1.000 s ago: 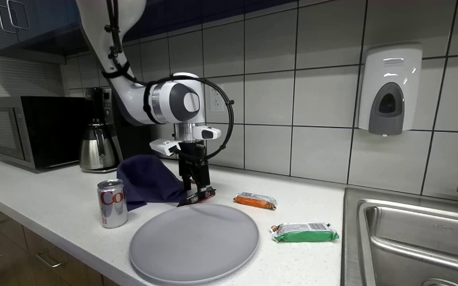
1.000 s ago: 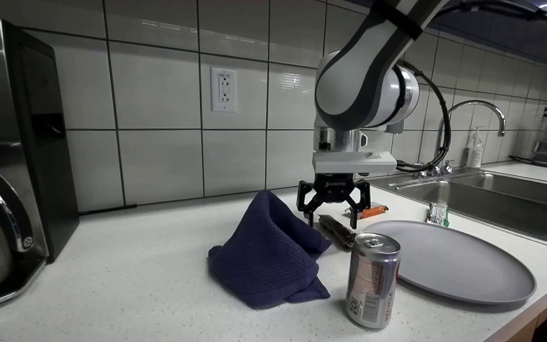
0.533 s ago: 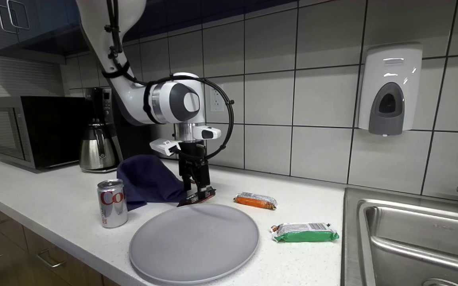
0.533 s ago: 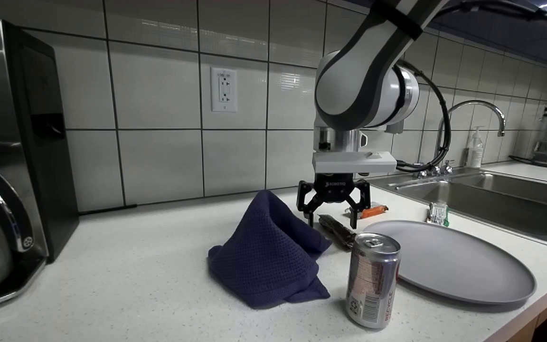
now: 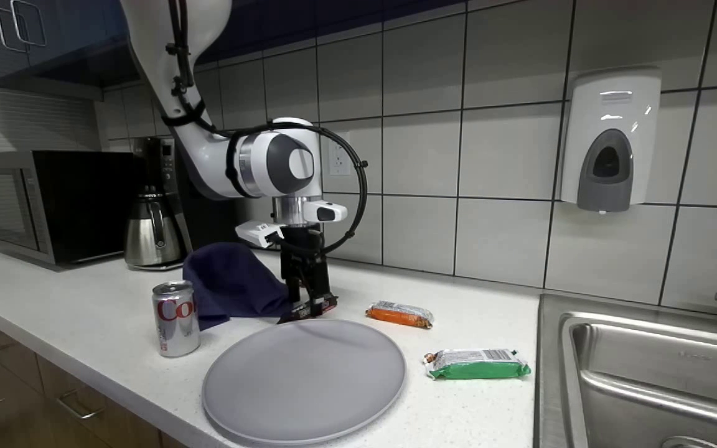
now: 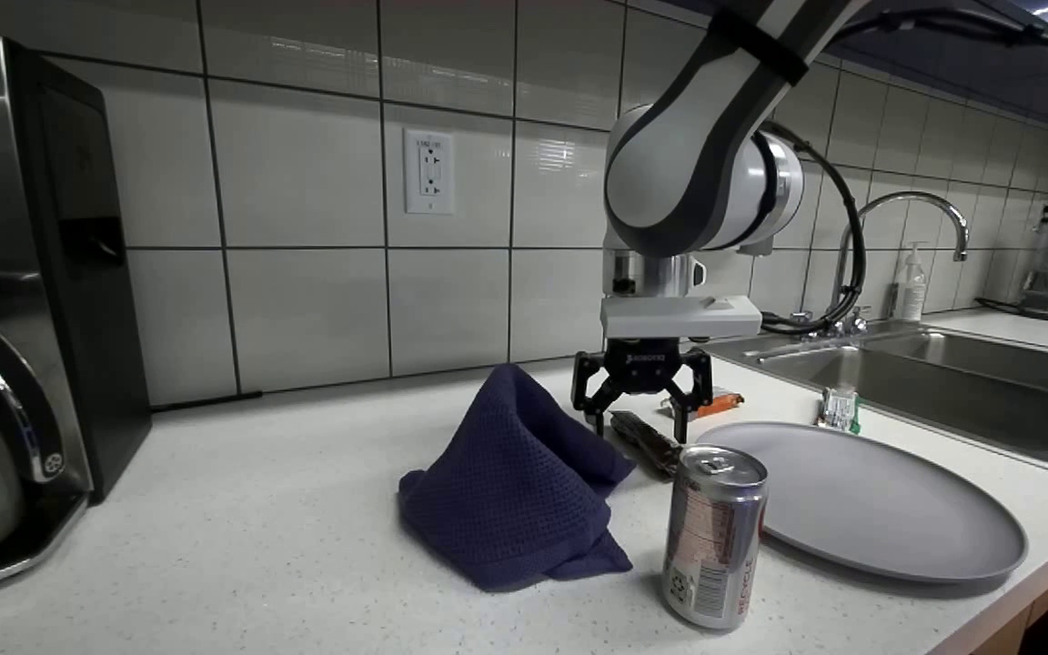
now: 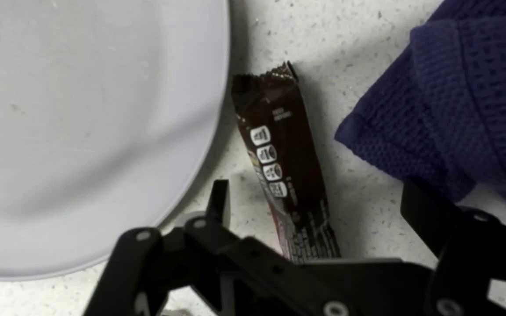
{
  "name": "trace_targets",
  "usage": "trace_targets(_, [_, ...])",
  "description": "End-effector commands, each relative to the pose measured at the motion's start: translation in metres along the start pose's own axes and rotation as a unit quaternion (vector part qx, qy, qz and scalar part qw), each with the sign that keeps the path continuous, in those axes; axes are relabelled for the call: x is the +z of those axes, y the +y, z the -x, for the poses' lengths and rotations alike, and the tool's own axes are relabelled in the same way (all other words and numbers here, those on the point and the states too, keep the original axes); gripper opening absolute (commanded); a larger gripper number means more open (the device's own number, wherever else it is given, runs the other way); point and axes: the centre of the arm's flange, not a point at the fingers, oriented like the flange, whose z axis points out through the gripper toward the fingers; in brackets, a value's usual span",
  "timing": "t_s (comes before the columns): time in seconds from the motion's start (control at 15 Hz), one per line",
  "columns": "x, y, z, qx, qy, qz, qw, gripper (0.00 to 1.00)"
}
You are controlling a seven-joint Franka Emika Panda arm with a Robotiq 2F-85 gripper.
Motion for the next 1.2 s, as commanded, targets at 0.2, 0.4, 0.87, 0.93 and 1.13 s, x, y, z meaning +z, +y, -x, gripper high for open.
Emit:
trace_targets(0.2, [0.006,-0.002,-0.004,-0.005,0.005,-0.006,1.0,0.51])
trace_targets(0.4, [0.001,-0.002,-0.006,-0.005,0.01,-0.008,0.9999,0.27])
trace_targets(0.87, [-0.013,0.001,-0.01,-0.006,0.022,-0.011,0.9997,0.04])
trace_targets(0.93, [-0.016,0.002,-0.011,-0.006,0.024,-0.012,0.9996,0.04])
trace_targets(1.13, [-0.032,0.006,-0.012,-0.006,0.033,-0.014,0.9993,0.04])
